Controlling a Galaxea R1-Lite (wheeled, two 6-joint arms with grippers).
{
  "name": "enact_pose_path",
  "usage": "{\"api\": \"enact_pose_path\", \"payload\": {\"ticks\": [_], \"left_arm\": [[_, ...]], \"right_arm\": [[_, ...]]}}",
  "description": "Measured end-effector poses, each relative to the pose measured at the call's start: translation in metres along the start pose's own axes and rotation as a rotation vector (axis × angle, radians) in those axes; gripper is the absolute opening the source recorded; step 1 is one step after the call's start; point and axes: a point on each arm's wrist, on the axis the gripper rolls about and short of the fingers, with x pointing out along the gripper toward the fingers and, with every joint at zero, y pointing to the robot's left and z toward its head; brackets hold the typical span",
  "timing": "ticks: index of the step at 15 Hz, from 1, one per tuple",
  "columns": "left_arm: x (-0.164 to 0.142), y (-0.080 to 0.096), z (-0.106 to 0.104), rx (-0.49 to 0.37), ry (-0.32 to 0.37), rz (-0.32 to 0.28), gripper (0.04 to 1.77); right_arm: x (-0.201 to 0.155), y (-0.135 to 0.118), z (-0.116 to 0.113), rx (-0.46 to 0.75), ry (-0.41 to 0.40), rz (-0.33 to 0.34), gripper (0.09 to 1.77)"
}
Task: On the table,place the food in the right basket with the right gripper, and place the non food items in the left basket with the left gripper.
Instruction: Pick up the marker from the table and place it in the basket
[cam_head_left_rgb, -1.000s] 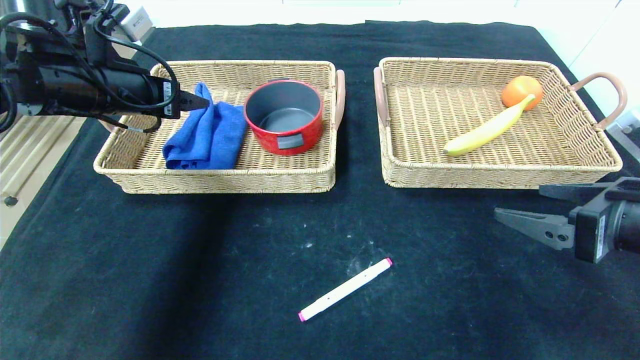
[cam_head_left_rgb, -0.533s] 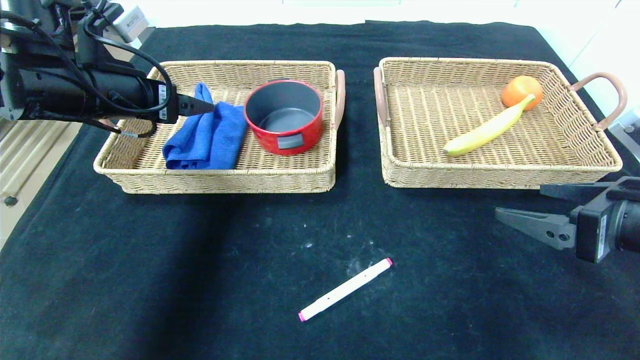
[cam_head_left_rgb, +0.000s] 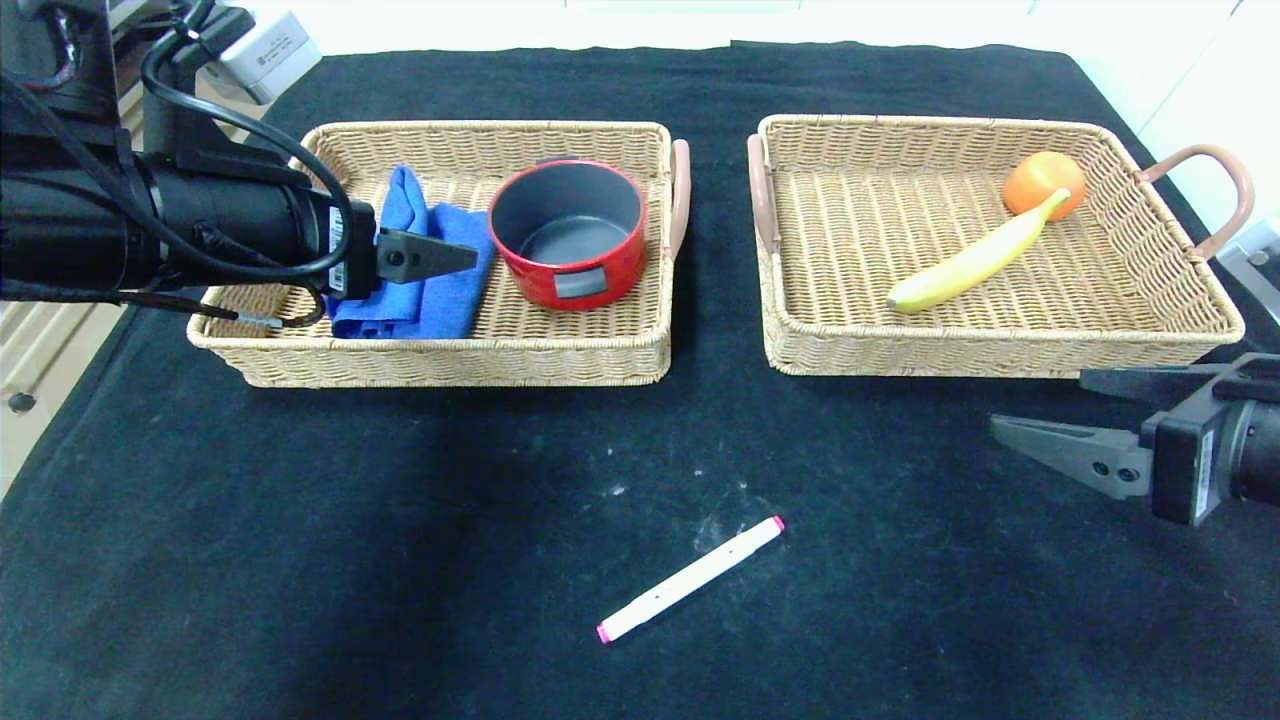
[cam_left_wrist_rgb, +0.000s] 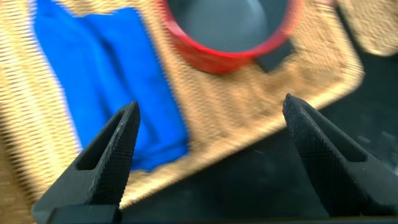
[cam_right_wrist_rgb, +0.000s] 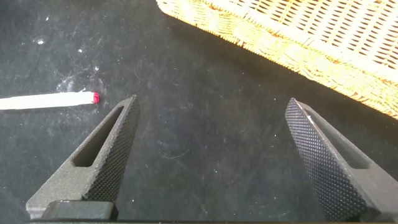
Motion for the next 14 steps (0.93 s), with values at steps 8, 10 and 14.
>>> {"api": "enact_pose_path", "payload": {"ticks": [8, 10, 14], "left_arm": [[-0.018, -0.074, -0.024, 0.073, 0.055, -0.259, 1.70], [-0.019, -0.087, -0.033, 0.092, 0.083, -0.310, 1.70], [-0.019, -0.105, -0.045, 0.135, 0.068, -0.378, 1.70]], "right_arm": [[0.000, 0.000, 0.000, 0.000, 0.000, 0.000, 1.71], [0.000, 0.000, 0.000, 0.001, -0.001, -0.002, 1.71], [0.000, 0.000, 0.000, 0.001, -0.002, -0.002, 1.71]]}}
